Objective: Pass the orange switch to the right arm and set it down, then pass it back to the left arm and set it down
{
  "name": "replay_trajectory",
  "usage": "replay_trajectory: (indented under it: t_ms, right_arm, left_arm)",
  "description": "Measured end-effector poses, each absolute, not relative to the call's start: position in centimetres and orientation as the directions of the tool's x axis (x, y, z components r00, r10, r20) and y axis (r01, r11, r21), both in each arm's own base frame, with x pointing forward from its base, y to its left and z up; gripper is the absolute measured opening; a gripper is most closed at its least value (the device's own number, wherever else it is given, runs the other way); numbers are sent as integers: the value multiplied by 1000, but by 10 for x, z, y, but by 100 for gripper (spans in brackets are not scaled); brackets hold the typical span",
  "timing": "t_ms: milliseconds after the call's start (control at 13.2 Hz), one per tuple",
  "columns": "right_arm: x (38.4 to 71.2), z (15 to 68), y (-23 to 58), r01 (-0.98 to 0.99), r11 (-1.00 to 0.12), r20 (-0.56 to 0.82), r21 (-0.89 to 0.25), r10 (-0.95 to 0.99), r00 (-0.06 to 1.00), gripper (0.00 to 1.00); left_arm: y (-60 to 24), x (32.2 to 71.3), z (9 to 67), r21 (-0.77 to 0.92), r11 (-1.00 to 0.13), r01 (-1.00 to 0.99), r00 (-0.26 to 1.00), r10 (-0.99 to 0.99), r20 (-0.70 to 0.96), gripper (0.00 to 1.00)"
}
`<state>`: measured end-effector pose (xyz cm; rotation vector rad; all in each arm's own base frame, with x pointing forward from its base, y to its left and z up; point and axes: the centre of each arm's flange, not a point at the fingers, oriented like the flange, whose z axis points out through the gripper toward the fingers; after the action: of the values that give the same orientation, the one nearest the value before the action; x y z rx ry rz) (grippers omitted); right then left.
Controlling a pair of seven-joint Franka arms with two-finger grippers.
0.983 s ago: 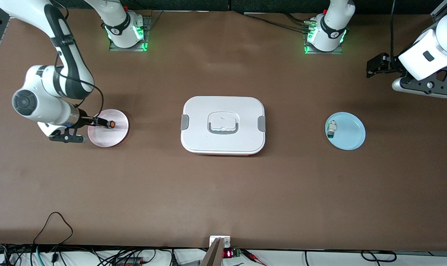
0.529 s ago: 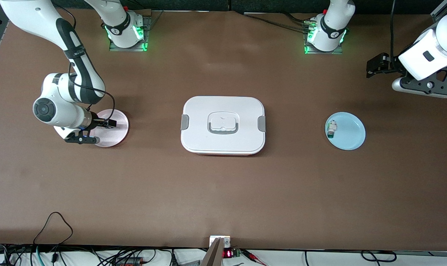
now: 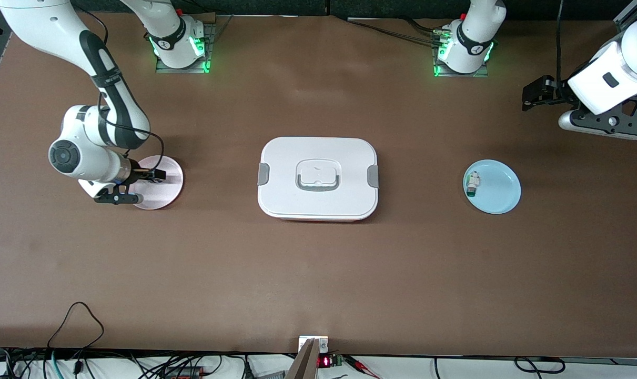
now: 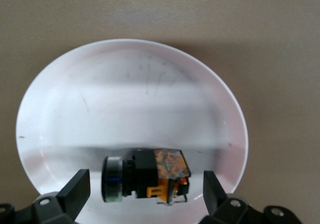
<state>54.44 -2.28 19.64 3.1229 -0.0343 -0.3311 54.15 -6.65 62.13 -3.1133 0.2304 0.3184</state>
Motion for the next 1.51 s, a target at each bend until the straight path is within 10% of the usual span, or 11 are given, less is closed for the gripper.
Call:
replay_trajectory:
  t_ms: [1512]
  right_arm:
    - [538, 180, -19, -12, -1000, -237, -11, -9, 971, 100]
  left_arm:
    - [-66, 541, 621, 11, -989, -146, 969, -145, -202, 100]
